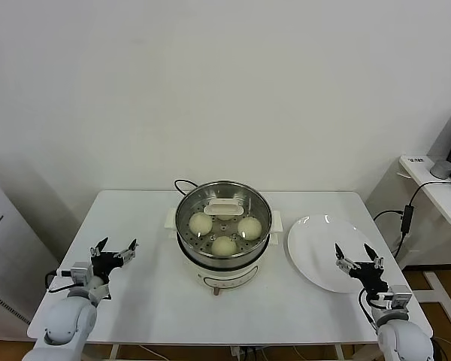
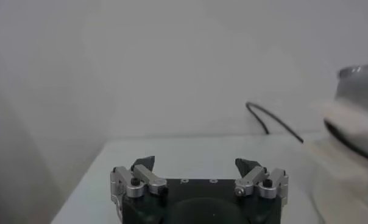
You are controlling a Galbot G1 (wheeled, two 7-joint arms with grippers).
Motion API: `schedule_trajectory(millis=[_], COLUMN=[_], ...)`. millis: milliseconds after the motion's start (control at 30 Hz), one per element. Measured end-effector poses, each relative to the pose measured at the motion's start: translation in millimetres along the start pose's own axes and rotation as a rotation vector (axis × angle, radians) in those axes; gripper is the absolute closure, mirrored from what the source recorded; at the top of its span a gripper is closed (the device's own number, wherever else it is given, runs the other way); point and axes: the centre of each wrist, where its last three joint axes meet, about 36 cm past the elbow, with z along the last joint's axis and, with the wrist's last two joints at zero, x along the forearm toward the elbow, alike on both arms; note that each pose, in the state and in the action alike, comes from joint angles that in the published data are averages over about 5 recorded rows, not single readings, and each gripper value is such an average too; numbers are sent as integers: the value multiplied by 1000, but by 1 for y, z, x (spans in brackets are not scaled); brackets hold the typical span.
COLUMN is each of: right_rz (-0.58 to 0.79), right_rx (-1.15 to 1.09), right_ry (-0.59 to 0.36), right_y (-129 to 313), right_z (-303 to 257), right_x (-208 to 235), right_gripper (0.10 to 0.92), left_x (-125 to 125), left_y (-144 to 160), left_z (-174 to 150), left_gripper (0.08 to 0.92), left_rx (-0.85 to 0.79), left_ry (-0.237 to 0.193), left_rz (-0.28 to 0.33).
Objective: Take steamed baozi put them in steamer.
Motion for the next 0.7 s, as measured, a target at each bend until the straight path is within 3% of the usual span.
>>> schedule_trajectory(millis=[700], right_rz=[-1], right_rx=[5], right_ry=[19], right_y=[-7], right_z=[-1], right_x=[3], right_gripper=[200], left_x=[-1], left_y=[9], left_z=[15], left_gripper=[177], left_rx=[17], left_ry=[19], left_rz=[-23])
